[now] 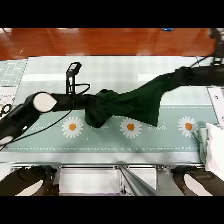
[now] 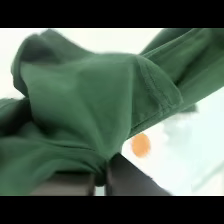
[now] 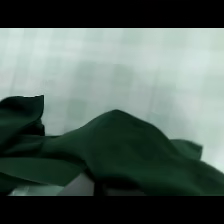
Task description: Fold the shirts.
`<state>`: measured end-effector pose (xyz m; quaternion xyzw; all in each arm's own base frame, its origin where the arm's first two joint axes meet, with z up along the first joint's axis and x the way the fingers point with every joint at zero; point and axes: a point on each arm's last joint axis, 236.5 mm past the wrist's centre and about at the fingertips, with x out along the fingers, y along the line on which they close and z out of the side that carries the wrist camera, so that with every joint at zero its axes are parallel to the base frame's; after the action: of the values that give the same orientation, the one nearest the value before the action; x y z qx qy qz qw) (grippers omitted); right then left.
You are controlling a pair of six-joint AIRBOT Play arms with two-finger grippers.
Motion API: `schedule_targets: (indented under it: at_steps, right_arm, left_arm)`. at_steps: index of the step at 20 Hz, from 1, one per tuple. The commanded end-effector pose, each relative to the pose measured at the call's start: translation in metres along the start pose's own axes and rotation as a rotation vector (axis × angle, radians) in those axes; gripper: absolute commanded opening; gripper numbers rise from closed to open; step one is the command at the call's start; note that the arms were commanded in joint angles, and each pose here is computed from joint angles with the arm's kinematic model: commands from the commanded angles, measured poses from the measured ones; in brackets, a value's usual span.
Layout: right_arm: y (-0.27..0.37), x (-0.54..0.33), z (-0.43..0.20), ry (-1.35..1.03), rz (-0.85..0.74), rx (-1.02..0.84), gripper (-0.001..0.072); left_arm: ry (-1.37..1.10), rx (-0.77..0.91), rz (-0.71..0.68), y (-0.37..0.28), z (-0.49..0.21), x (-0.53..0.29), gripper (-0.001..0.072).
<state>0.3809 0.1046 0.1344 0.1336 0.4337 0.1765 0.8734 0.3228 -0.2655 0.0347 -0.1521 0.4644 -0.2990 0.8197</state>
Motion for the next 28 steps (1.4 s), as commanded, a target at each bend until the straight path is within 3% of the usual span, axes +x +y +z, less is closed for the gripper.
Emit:
schedule_targets:
  at_steps: [1, 2, 5, 8, 11, 14, 16, 23, 24, 25, 26, 28]
  right_arm:
    - [-0.01, 0.068, 0.02, -0.002, 0.081, 0.124, 0.0247]
    - [-0.015, 0.074, 0.027, 0.003, 0.093, 0.147, 0.0409]
    - [-0.054, 0.038, 0.053, 0.008, 0.067, 0.169, 0.0408]
    - [-0.135, -0.026, 0.033, 0.016, -0.075, 0.272, 0.0407]
    - [-0.194, -0.038, -0.041, 0.048, -0.191, 0.469, 0.0407]
    - [-0.189, 0.001, -0.125, 0.117, -0.141, 0.601, 0.0407]
    - [-0.175, 0.019, -0.165, 0.177, -0.09, 0.632, 0.0407]
    - [-0.156, 0.034, -0.203, 0.256, -0.031, 0.649, 0.0407]
    - [-0.156, 0.034, -0.202, 0.254, -0.031, 0.65, 0.0407]
    - [-0.156, 0.034, -0.202, 0.254, -0.03, 0.65, 0.0407]
    - [-0.155, 0.034, -0.203, 0.257, -0.028, 0.65, 0.0407]
    - [-0.154, 0.033, -0.204, 0.264, -0.024, 0.651, 0.0407]
  left_arm:
    - [0.072, -0.124, 0.025, 0.031, 0.0, 0.035, 0.0476]
    - [0.134, -0.138, 0.02, 0.037, 0.0, 0.032, 0.0507]
    - [0.229, -0.18, 0.052, 0.079, 0.021, -0.023, 0.0507]
    - [0.111, -0.322, 0.126, 0.137, 0.039, -0.093, 0.0506]
    - [0.143, -0.557, -0.028, 0.123, -0.008, -0.077, 0.0506]
    - [0.211, -0.623, -0.156, 0.097, -0.055, -0.031, 0.0505]
    - [0.202, -0.624, -0.125, 0.102, -0.059, -0.015, 0.0505]
    - [0.257, -0.629, -0.094, 0.104, -0.076, 0.015, 0.0504]
    - [0.259, -0.631, -0.093, 0.105, -0.075, 0.017, 0.0476]
    - [0.258, -0.627, -0.095, 0.105, -0.073, 0.017, 0.0225]
    - [0.248, -0.595, -0.101, 0.104, -0.069, 0.016, 0.0025]
    - [0.245, -0.523, -0.131, 0.098, -0.06, 0.012, 0.0021]
